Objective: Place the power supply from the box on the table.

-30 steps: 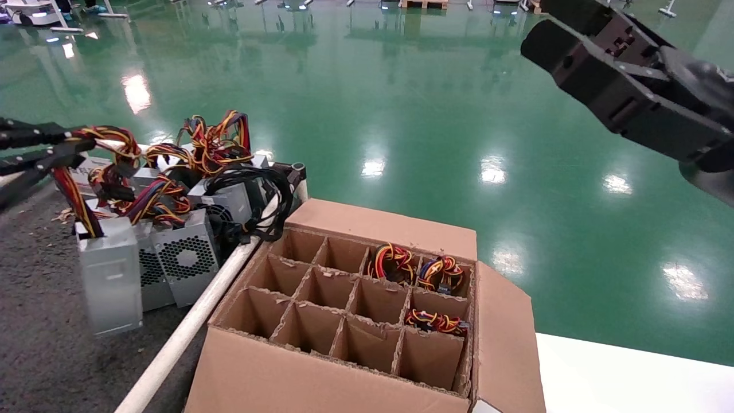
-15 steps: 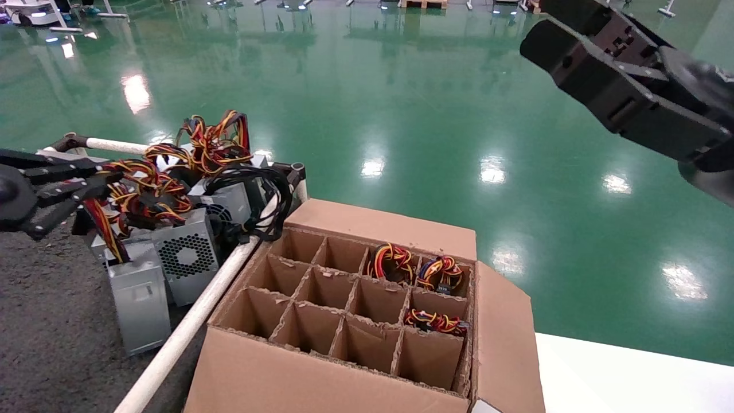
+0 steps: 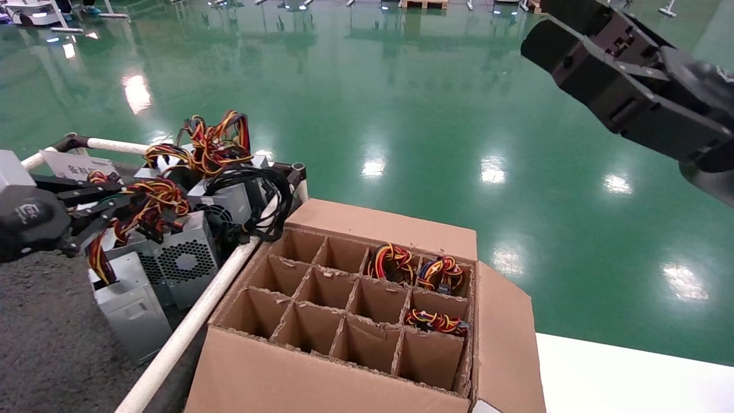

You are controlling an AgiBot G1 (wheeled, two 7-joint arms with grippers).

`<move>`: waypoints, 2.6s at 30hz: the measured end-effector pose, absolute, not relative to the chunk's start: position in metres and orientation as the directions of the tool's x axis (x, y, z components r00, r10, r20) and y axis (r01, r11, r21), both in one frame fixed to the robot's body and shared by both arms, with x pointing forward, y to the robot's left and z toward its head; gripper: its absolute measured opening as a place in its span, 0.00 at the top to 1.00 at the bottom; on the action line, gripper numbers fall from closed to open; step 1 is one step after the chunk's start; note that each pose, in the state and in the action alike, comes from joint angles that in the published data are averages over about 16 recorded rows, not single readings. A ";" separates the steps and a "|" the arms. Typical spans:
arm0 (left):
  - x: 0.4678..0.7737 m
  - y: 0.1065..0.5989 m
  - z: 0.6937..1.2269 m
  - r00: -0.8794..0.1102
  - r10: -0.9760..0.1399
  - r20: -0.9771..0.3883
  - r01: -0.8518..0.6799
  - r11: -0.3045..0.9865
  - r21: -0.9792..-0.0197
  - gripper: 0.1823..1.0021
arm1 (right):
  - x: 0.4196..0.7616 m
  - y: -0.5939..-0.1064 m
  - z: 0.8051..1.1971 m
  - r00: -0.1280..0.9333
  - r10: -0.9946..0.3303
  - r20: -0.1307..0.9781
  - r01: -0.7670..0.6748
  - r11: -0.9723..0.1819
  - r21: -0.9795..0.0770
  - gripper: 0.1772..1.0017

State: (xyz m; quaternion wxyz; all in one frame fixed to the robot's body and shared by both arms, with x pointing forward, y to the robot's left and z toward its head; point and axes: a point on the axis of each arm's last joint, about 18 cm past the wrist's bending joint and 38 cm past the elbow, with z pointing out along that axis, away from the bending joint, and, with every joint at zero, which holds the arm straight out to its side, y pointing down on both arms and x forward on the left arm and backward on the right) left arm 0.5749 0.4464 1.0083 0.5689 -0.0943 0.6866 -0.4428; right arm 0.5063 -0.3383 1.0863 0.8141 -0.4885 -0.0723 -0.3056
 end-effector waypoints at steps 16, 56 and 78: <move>0.581 0.440 1.000 -0.347 -0.656 -0.670 0.355 0.570 -0.741 0.95 | 0.506 -0.338 1.086 0.803 -0.427 0.416 0.568 0.336 -0.751 0.00; 0.595 0.417 1.005 -0.345 -0.663 -0.665 0.359 0.562 -0.746 0.45 | 0.506 -0.338 1.086 0.803 -0.427 0.416 0.568 0.336 -0.751 0.00; 0.601 0.385 1.031 -0.352 -0.639 -0.684 0.437 0.533 -0.724 0.04 | 0.506 -0.338 1.086 0.803 -0.427 0.416 0.568 0.336 -0.751 0.00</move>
